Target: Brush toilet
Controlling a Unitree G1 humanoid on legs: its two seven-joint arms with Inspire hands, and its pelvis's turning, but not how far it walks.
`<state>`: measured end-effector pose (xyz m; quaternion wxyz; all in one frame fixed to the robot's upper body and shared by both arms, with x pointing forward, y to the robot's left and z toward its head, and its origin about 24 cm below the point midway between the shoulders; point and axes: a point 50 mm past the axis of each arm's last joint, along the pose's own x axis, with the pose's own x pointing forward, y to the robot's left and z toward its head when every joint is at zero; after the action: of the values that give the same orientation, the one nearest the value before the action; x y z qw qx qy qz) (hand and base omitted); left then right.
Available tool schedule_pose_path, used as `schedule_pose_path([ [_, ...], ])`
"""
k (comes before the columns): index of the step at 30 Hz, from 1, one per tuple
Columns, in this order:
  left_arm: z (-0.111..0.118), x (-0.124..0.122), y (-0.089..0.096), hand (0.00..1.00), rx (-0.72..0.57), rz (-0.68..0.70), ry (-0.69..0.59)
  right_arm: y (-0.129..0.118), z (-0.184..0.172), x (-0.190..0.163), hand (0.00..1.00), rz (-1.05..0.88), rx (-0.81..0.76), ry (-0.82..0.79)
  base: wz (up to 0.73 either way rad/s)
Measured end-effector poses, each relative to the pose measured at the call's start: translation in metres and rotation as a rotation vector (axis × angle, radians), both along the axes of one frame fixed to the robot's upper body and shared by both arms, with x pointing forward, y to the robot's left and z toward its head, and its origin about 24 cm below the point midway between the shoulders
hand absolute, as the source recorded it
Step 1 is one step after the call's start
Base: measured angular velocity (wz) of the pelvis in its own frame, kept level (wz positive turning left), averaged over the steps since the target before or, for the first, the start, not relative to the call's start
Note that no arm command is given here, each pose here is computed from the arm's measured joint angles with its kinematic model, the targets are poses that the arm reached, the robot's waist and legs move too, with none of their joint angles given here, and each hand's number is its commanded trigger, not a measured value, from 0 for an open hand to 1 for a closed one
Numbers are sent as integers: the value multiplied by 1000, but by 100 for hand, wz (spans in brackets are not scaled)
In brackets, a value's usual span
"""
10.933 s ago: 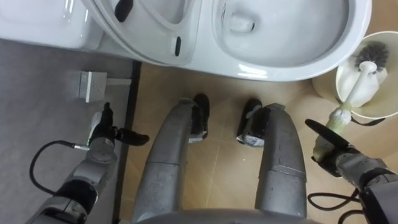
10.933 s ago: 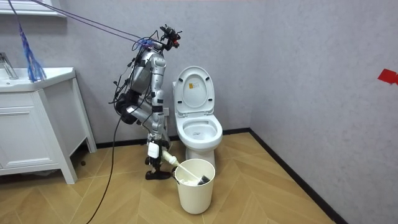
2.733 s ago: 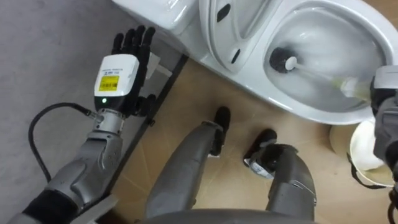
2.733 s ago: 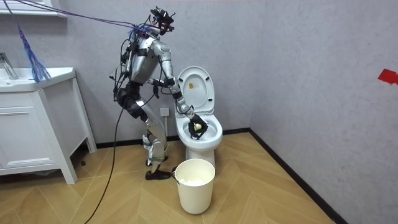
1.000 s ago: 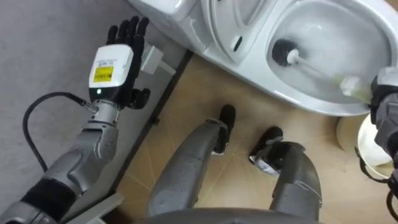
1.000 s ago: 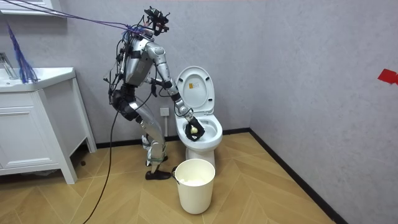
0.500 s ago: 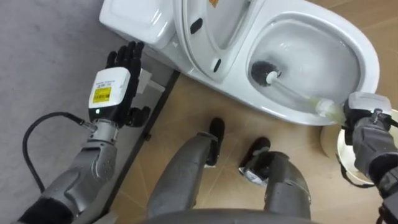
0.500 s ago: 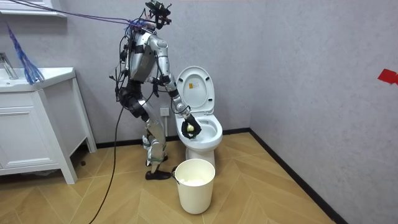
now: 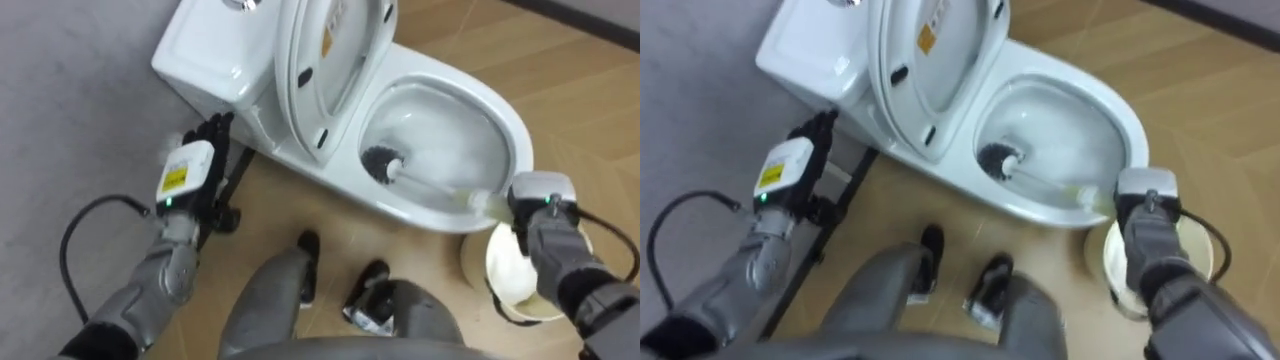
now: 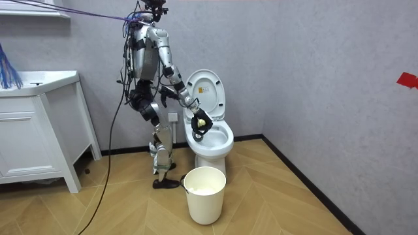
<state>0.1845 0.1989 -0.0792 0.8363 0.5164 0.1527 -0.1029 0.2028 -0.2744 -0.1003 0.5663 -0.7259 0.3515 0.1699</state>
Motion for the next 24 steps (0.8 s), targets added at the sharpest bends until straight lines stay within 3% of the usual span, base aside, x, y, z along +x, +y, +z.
schedule_pose_path([
  [8,-35,-59,39,0,58,140,296,0,-23,-49,100,-37,81,94,-2],
  [13,-50,-94,52,0,52,275,453,5,-32,-81,100,-110,159,118,-1],
  [17,-59,-120,52,0,8,374,557,11,-36,-99,100,-139,204,125,-20],
  [24,-64,-133,49,0,-91,482,622,27,-33,-100,100,-183,336,44,-14],
])
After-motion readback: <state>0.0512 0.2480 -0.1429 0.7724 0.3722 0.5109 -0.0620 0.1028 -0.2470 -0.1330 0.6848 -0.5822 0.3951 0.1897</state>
